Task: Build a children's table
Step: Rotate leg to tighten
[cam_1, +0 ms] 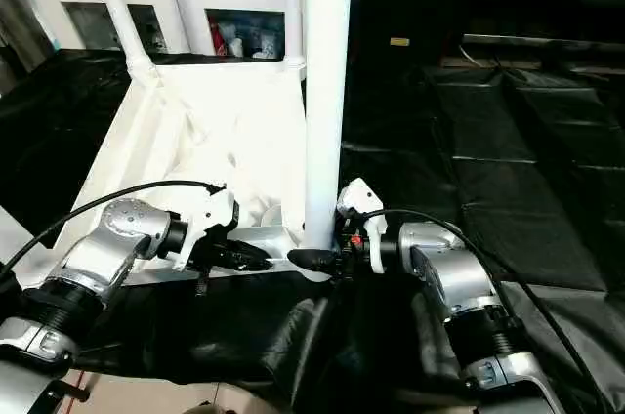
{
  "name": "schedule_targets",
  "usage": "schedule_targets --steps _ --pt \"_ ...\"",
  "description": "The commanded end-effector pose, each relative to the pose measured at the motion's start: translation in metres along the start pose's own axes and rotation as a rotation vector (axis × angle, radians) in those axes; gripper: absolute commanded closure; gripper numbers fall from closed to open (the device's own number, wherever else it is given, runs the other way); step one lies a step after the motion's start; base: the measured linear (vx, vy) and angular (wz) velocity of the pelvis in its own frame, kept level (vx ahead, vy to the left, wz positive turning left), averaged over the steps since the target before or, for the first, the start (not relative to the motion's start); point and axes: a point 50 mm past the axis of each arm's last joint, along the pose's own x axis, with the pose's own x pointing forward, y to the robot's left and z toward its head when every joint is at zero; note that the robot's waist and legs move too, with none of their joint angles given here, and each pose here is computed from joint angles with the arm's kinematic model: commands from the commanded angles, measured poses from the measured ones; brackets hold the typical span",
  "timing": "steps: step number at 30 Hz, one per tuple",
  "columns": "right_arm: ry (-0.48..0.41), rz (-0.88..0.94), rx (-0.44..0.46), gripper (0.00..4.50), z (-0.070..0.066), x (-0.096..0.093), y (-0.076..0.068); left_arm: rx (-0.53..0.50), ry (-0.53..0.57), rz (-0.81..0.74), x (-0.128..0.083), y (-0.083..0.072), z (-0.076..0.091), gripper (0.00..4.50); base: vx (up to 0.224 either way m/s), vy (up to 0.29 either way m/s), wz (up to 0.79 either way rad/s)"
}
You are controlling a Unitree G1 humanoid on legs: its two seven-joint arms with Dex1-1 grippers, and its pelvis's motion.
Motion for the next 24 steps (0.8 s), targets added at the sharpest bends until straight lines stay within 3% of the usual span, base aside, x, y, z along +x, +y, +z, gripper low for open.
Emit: schedule_targets --steps 1,7,10,13,19,21,24 --pt "0.025 0.068 0.016 1.54 -0.009 0.021 0.014 0.054 -0.071 0.031 0.009 0.004 0.021 4.50 0.000 0.000 0.00" --pt "-0.004 -0.102 0.042 1.89 -0.011 0.038 0.007 0.034 -0.122 0.164 0.018 0.016 0.033 4.50 0.000 0.000 0.00" --pt "-0.018 -0.300 0.128 1.91 -0.013 0.053 -0.003 0.026 -0.151 0.241 0.028 0.022 0.043 4.50 0.000 0.000 0.00" --pt "-0.048 -0.366 0.189 1.93 -0.010 0.066 -0.004 0.025 -0.163 0.279 0.038 0.025 0.050 4.50 0.000 0.000 0.00" --pt "-0.075 -0.400 0.142 1.93 -0.001 0.079 -0.004 0.034 -0.179 0.276 0.050 0.021 0.057 4.50 0.000 0.000 0.00" --pt "-0.112 -0.362 0.128 1.37 0.004 0.079 -0.002 0.035 -0.185 0.259 0.052 0.018 0.056 4.50 0.000 0.000 0.00" --pt "-0.132 -0.291 0.148 1.13 0.005 0.078 0.002 0.038 -0.187 0.238 0.051 0.016 0.053 4.50 0.000 0.000 0.00"
